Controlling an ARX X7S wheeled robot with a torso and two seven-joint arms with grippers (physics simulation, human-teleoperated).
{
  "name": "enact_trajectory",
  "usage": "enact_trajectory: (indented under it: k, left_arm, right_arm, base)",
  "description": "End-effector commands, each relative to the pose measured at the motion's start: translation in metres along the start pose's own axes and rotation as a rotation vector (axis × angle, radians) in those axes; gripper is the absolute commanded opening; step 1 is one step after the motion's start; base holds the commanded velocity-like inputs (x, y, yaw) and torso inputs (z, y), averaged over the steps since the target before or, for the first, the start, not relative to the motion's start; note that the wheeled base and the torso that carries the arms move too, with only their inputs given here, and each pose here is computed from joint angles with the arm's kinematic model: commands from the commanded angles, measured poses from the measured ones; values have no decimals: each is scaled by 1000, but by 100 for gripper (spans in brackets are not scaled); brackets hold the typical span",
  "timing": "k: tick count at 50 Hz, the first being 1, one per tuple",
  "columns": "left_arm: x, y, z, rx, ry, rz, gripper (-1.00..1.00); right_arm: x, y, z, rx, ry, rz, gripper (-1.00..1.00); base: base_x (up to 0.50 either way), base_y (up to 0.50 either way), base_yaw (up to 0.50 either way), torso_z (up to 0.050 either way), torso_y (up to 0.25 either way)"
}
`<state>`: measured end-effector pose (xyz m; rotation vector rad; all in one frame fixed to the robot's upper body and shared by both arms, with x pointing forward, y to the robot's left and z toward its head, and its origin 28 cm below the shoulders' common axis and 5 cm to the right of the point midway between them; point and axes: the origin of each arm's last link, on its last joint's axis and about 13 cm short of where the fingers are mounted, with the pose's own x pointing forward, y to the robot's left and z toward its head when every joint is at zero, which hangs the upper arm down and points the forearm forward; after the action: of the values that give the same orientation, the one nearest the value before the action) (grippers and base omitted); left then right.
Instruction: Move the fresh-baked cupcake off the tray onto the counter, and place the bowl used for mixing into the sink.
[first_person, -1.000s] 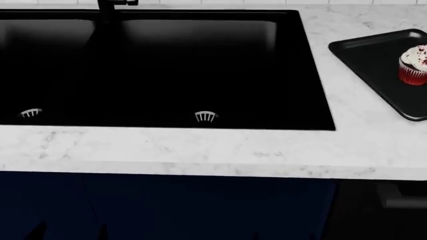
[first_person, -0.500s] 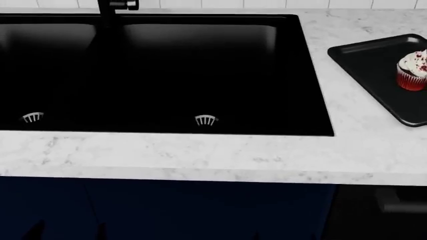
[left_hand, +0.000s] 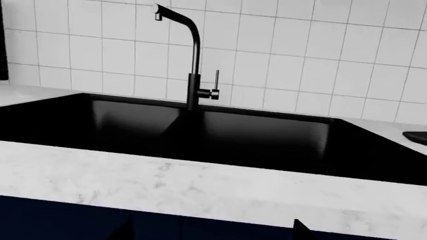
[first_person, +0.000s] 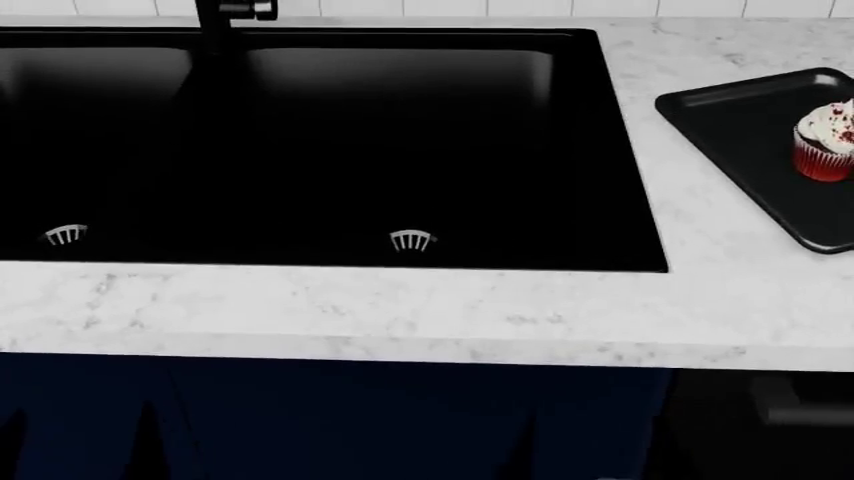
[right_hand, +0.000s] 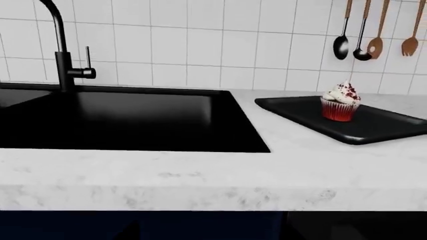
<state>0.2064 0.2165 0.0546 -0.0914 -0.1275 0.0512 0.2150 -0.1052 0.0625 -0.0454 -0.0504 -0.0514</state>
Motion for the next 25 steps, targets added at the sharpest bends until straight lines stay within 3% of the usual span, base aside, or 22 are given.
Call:
enact_trajectory:
  k: [1,2,14,22,25]
  left_arm:
    - [3,-2,34,-8,-55,1,100]
    - [4,-3,40,-37,-40,16,100]
    - [26,-10,87,-1,-126,-18,100]
    - [51,-14,105,18,-163,-29,100]
    - [57,-16,112,31,-169,-15,100]
  right_arm:
    - [0,-4,36,-28,-83,-2,100]
    - [-1,-4,41,-21,-93,2,100]
    - [15,-13,83,-58,-173,-15,100]
    - [31,-20,104,-60,-168,-48,100]
    - [36,-22,107,-96,-174,-53,100]
  base:
    - [0,0,0,0,0]
    - [0,0,0,0,0]
    - [0,0,0,0,0]
    - [0,0,0,0,0]
    - [0,0,0,0,0]
